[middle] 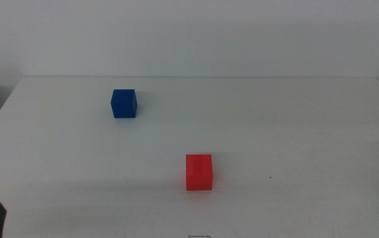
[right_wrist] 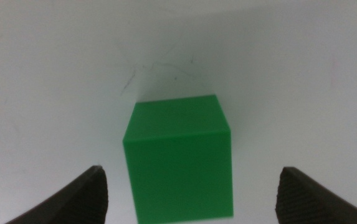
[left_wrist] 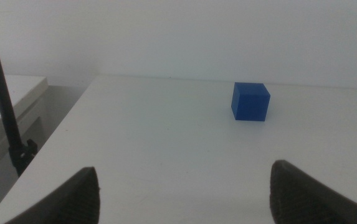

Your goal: Stack red cubes first, then green, then blue cubes in a specific spot.

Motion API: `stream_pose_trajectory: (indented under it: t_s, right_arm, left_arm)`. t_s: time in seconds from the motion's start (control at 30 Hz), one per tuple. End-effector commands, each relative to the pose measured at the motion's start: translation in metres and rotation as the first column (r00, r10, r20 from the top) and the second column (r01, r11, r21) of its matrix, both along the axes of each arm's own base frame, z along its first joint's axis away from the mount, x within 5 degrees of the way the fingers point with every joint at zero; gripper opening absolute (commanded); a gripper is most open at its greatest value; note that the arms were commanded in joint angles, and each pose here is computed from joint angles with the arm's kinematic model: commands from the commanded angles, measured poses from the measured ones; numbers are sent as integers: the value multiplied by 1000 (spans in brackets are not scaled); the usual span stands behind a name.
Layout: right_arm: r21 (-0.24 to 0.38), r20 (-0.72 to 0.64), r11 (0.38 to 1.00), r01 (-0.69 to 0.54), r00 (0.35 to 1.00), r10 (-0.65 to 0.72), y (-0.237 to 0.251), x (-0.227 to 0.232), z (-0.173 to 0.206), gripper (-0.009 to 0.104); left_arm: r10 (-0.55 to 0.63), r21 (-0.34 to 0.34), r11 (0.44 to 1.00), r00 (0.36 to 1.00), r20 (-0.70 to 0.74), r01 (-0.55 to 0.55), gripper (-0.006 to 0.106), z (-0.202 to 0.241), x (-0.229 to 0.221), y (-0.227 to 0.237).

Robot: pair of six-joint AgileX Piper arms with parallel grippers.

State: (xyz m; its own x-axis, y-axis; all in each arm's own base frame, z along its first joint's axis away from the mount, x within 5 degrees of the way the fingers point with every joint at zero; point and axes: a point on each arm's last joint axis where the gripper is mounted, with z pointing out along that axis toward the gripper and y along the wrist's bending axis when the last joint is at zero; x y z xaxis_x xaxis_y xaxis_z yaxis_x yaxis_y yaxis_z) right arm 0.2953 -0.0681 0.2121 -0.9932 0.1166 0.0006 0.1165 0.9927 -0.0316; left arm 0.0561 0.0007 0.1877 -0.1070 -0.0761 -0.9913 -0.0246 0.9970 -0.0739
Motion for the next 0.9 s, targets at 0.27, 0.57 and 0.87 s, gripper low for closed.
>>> stream_pose_trajectory:
  t_s: [0.27,0.57,0.87]
  right_arm:
    - [-25,9,999,-26,1000,27,-5,6,-1,91]
    - [-5,-17,1000,-20,1000,20,-4,9,-11,91]
    - [12,-49,1000,-15,999,15,-4,10,-20,83]
  left_arm:
    - [3,-24,1000,995,101,0,94,9,-1,0]
    - [3,-24,1000,995,101,0,94,9,-1,0]
    - [3,-24,1000,995,101,0,94,9,-1,0]
